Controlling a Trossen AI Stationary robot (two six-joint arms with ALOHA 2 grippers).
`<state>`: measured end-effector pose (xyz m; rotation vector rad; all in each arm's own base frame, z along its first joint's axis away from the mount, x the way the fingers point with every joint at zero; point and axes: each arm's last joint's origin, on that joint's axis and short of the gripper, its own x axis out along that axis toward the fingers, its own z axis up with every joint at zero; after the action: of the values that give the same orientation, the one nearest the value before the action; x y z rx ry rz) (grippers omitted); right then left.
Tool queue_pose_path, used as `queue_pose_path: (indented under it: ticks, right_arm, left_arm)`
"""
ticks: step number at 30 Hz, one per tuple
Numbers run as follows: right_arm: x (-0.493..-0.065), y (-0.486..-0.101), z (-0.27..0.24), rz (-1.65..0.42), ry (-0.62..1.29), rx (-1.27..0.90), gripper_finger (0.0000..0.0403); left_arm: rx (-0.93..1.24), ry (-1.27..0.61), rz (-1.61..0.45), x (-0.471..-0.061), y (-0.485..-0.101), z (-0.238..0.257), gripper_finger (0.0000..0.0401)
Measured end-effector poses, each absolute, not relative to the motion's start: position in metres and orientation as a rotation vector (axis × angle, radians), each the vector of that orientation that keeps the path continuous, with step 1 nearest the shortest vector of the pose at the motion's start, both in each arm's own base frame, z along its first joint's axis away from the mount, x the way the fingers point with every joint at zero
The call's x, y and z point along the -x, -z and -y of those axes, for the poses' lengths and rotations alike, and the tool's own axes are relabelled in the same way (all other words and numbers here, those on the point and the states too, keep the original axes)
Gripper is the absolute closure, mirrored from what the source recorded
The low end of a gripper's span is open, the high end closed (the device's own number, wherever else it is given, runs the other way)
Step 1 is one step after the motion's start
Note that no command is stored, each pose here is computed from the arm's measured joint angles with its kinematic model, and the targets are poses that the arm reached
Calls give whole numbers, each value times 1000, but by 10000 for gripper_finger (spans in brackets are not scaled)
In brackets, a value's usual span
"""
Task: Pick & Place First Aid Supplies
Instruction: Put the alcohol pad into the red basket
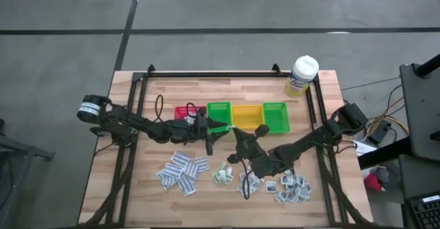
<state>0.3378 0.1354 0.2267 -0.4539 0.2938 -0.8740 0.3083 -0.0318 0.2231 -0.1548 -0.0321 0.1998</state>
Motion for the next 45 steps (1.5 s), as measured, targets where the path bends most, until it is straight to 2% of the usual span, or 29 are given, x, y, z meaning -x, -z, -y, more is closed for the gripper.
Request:
queue_pose_path:
  ticks: [31,38,45]
  right_arm:
    - [-337,-227,-135,-270,932,412,395]
    - [-342,-214,-135,-275,941,406,395]
    - [-351,-216,-139,-285,939,432,395]
  left_arm:
    - [122,-205,49,-311,-229,32,240]
    - [123,-223,57,-313,-232,32,240]
    - [129,-248,-2,-313,-225,31,240]
